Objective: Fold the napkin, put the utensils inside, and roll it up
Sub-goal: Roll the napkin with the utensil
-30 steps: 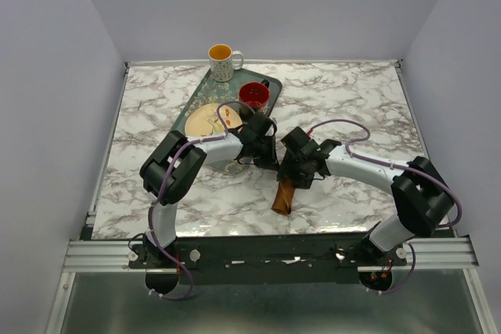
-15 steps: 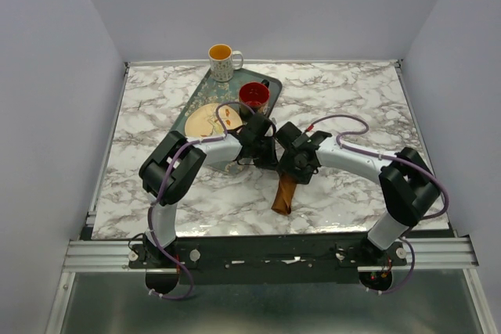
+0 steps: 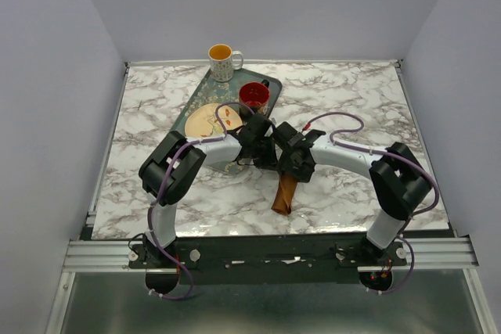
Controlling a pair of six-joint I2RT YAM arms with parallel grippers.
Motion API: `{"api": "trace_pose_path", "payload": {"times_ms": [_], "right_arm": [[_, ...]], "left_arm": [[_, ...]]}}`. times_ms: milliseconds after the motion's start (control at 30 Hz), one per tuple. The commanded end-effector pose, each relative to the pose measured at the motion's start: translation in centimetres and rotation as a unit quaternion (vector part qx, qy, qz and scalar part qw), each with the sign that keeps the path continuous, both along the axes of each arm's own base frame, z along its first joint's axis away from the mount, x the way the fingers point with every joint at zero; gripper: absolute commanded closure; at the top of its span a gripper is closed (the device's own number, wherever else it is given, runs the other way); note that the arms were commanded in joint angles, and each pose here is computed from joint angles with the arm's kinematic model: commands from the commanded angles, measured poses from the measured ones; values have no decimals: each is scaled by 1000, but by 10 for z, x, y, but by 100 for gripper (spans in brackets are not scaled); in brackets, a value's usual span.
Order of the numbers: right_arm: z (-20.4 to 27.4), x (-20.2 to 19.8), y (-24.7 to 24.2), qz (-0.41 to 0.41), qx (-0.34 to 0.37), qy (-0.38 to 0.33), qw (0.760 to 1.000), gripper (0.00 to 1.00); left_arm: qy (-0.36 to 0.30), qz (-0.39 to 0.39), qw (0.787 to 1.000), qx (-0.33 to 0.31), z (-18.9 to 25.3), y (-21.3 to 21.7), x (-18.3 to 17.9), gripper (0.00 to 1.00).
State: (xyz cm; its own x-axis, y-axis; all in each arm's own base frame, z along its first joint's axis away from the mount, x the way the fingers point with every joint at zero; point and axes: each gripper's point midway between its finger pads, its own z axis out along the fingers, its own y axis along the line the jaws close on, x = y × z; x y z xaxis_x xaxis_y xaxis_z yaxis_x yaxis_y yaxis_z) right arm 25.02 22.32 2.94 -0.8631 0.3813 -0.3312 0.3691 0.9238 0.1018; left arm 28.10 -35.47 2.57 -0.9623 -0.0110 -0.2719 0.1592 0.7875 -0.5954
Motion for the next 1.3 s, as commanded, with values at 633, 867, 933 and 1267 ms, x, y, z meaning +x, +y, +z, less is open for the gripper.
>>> {"api": "trace_pose_path", "payload": {"times_ms": [633,867,933,1267], "right_arm": [[-30,7,-17,11,-5,-9,1000,54],[-28,16,-17,59,70,-70,993,60],[-22,22,-21,70,97,-95,988,63],[-11,32,-29,132,187,-180,957,63]], "left_arm": [[19,-9,999,36,-14,18,-18,91],[7,-30,999,13,8,6,-9,86],[11,-34,999,4,9,0,-3,86],[4,-35,999,-27,26,-18,13,86]]}}
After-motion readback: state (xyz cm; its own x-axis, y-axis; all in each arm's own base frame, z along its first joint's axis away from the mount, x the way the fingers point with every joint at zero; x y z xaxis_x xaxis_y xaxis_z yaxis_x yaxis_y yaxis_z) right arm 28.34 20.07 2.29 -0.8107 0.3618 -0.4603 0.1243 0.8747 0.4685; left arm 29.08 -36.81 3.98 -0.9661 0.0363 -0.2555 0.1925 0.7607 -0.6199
